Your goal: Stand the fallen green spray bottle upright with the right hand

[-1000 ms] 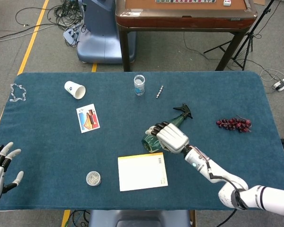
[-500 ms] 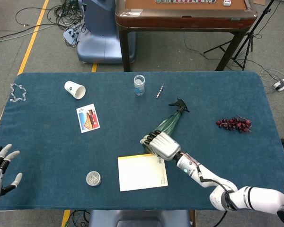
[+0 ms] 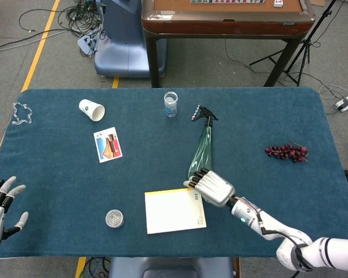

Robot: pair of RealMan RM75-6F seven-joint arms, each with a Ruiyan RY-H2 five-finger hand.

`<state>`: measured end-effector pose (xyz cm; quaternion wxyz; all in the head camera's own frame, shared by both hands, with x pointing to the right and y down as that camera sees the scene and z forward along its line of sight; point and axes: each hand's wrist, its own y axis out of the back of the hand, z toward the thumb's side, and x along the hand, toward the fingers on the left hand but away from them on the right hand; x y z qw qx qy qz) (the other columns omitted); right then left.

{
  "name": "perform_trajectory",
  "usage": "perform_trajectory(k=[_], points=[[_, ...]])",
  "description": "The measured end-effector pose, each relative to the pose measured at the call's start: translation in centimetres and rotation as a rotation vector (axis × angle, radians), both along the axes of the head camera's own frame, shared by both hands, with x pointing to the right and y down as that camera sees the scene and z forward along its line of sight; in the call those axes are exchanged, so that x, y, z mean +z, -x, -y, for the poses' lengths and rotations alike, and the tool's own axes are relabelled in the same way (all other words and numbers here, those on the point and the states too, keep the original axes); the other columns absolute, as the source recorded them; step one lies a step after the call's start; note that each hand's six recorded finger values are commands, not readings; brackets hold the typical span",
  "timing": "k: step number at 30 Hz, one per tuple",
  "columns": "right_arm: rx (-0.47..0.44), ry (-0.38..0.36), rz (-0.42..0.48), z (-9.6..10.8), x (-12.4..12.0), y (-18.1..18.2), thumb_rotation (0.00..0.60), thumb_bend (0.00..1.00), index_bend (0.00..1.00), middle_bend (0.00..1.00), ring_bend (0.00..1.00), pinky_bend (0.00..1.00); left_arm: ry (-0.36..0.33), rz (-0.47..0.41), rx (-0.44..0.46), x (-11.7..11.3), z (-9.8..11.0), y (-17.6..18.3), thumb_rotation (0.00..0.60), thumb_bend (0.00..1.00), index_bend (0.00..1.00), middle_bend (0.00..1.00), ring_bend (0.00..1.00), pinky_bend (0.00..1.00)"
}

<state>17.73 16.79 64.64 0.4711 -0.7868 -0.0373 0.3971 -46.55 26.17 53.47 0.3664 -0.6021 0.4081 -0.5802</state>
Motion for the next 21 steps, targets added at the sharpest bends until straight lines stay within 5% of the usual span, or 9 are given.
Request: perform_trajectory(k=[6, 12, 21], points=[[0.009, -0.043, -0.062, 0.4, -1.2, -4.0, 0.6, 1.0, 0.24, 0.39, 0.21, 0.27, -0.001, -0.003, 0.005, 0.0, 0.0, -0.3, 0.6, 0.33, 0.22, 0.07, 0.04, 0.04], [0.024, -0.061, -0.071, 2.1, -1.6, -4.3, 0.6, 0.99, 0.24, 0.39, 0.21, 0.27, -0.002, -0.003, 0.006, -0.1, 0.0, -0.4, 0.6, 0.33, 0.22, 0.07, 0.04, 0.04], [0.057, -0.086, 0.051, 3.5, -2.6, -1.6, 0.6, 0.98, 0.24, 0.33, 0.21, 0.27, -0.007, -0.011, 0.004, -0.2, 0.0, -0.5, 0.6, 0.33, 0.22, 0.07, 0.04, 0.04]])
